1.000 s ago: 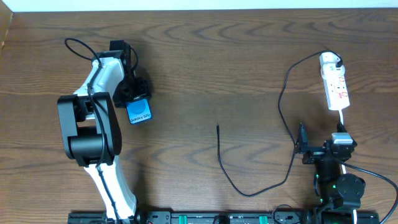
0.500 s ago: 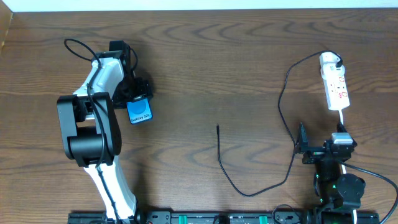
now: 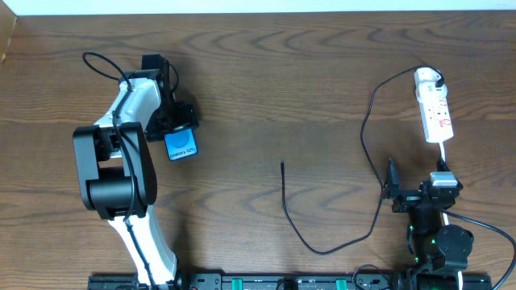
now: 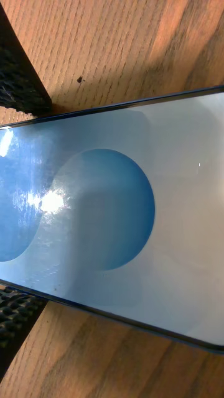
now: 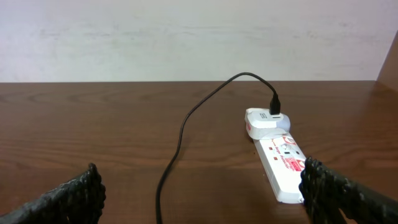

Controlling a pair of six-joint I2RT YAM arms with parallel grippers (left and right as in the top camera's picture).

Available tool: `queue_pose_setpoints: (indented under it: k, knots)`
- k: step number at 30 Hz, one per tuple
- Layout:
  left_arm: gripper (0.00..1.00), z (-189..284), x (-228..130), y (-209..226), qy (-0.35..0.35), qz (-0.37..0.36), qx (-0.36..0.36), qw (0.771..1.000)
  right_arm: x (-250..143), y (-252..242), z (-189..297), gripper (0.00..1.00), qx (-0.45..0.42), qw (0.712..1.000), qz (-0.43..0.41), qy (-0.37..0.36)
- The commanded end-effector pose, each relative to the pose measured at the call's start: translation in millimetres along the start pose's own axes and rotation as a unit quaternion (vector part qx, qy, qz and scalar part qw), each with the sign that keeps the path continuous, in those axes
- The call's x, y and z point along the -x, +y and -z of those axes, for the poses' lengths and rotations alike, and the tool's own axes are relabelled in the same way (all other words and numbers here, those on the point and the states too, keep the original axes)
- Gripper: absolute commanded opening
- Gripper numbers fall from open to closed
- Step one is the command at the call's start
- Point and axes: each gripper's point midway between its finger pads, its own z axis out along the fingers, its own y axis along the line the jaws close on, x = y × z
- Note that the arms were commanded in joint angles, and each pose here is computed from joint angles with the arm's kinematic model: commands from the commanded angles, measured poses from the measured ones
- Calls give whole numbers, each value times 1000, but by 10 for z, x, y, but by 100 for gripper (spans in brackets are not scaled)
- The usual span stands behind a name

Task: Plug charger to phone and switch on socket
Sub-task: 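Lift the phone with the left gripper and turn it upright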

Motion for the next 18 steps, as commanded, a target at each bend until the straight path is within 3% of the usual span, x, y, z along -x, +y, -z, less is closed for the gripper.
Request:
queue_pose_setpoints:
  k: [1,11,18]
  knots:
    - [88,-394,-305,93,64,6,18,998,-3,4,3,99,0,1000,6,0]
    - [87,-394,-307,93,64,6,18,998,-3,3,3,99,0,1000,6,0]
    - [80,-394,-307,93,64,6,18,998,-3,3,3,99,0,1000,6,0]
